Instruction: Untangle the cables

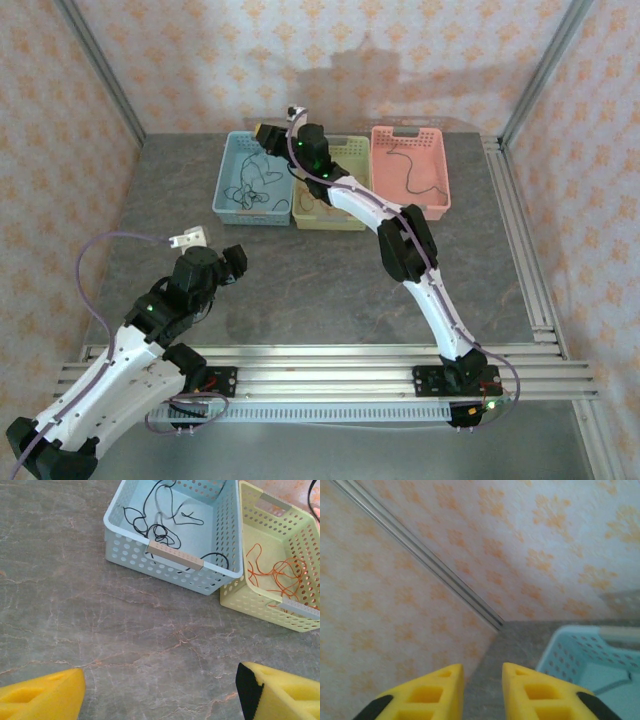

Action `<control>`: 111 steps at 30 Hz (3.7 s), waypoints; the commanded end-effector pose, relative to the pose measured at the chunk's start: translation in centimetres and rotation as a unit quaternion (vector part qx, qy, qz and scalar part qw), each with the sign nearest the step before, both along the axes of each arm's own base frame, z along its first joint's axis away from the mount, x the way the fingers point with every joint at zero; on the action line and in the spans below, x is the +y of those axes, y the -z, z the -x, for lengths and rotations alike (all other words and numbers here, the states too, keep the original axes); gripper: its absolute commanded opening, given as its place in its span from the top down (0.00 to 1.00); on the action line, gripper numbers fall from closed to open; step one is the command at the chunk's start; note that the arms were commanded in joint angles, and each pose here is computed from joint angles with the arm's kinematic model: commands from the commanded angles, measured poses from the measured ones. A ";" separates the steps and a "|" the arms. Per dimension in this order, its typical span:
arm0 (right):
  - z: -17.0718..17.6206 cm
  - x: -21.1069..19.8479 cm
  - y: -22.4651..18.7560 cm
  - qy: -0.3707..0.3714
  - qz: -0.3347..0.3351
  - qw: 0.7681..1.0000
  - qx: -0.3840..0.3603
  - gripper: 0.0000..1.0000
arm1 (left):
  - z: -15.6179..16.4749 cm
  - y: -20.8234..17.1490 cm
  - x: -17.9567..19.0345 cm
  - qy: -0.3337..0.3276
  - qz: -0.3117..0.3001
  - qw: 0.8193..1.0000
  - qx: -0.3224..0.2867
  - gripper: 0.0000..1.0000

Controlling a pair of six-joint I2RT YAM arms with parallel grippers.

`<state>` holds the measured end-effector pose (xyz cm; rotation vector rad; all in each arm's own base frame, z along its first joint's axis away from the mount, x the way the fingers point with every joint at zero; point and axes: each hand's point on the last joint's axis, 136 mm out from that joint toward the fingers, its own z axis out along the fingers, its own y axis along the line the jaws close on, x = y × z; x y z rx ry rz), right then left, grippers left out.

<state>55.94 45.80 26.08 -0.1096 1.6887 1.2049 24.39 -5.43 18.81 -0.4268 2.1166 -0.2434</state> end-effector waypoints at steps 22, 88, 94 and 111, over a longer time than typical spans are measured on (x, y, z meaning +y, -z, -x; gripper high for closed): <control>14.8 -21.3 -5.2 0.216 0.223 0.945 -0.104 0.48 | -1.4 -6.9 6.6 -0.183 -0.084 0.973 -0.115 0.16; 16.7 -48.7 16.6 0.449 0.351 0.819 0.061 0.01 | -15.3 8.7 8.1 -0.015 -0.217 0.975 -0.046 0.00; 16.8 -48.7 16.6 0.448 0.353 0.819 0.061 0.01 | -15.3 8.8 8.1 -0.015 -0.217 0.975 -0.046 0.00; 16.6 -48.7 16.7 0.439 0.346 0.826 0.065 0.01 | -15.3 8.8 8.1 -0.015 -0.217 0.975 -0.046 0.00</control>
